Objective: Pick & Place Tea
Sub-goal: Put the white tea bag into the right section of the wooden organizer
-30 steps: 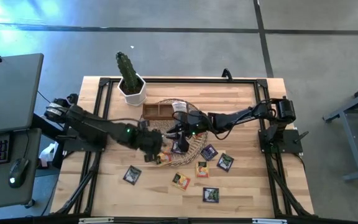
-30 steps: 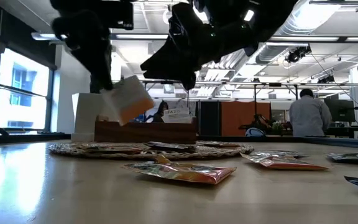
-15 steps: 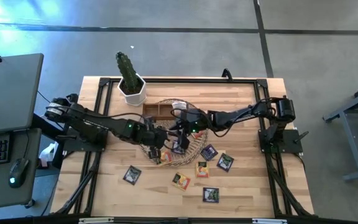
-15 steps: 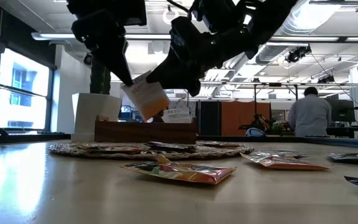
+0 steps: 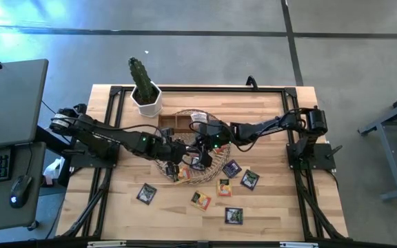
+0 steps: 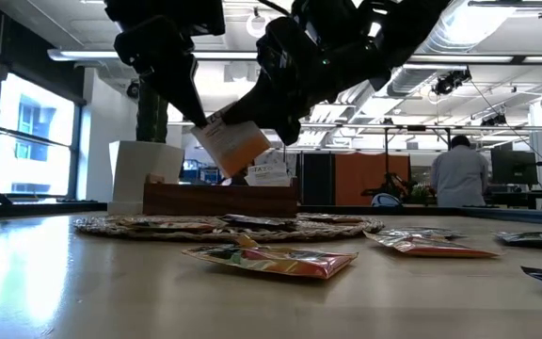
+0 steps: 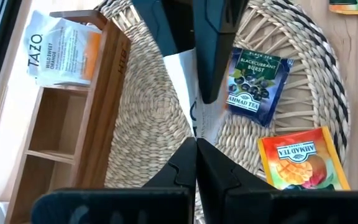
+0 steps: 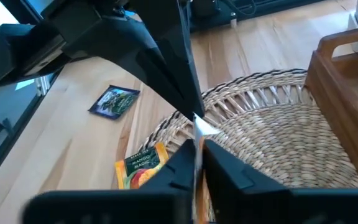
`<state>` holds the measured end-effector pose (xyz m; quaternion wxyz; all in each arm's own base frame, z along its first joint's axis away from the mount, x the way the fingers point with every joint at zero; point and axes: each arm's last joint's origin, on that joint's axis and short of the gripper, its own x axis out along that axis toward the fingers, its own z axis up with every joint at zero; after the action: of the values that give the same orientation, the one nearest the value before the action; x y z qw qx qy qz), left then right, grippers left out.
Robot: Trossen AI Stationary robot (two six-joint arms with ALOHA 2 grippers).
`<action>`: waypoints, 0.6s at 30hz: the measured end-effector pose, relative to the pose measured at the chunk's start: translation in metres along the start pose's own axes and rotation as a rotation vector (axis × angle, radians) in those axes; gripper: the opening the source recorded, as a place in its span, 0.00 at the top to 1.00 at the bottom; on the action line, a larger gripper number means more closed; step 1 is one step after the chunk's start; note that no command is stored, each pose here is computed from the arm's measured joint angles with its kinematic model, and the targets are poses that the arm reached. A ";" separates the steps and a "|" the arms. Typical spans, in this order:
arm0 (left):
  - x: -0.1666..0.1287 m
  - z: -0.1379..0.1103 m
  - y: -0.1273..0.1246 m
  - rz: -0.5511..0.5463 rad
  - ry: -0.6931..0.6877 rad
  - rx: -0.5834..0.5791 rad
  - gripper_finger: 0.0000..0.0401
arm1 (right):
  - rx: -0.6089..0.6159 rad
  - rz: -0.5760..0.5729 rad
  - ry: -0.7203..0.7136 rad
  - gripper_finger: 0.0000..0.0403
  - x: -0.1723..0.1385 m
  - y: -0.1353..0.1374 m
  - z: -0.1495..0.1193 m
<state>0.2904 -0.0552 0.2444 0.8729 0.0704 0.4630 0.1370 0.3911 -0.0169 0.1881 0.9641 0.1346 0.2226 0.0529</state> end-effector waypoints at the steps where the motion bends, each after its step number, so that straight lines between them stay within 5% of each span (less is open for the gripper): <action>1: 0.000 0.000 0.000 0.000 0.000 0.002 1.00 | 0.000 0.000 0.000 0.97 0.000 0.000 0.000; 9: 0.002 0.000 -0.001 0.006 0.006 0.009 0.97 | -0.012 0.016 0.013 0.99 0.000 0.000 -0.001; 15: 0.002 0.000 0.000 0.028 0.001 0.010 0.80 | 0.028 -0.004 0.039 0.99 0.000 -0.001 -0.004; 18: 0.002 0.000 0.002 0.102 -0.014 -0.001 0.72 | 0.033 -0.109 0.045 0.99 0.000 -0.005 -0.006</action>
<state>0.2916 -0.0528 0.2435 0.8681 0.0942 0.4525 0.1809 0.3883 -0.0207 0.1816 0.9579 0.1370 0.2522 -0.0002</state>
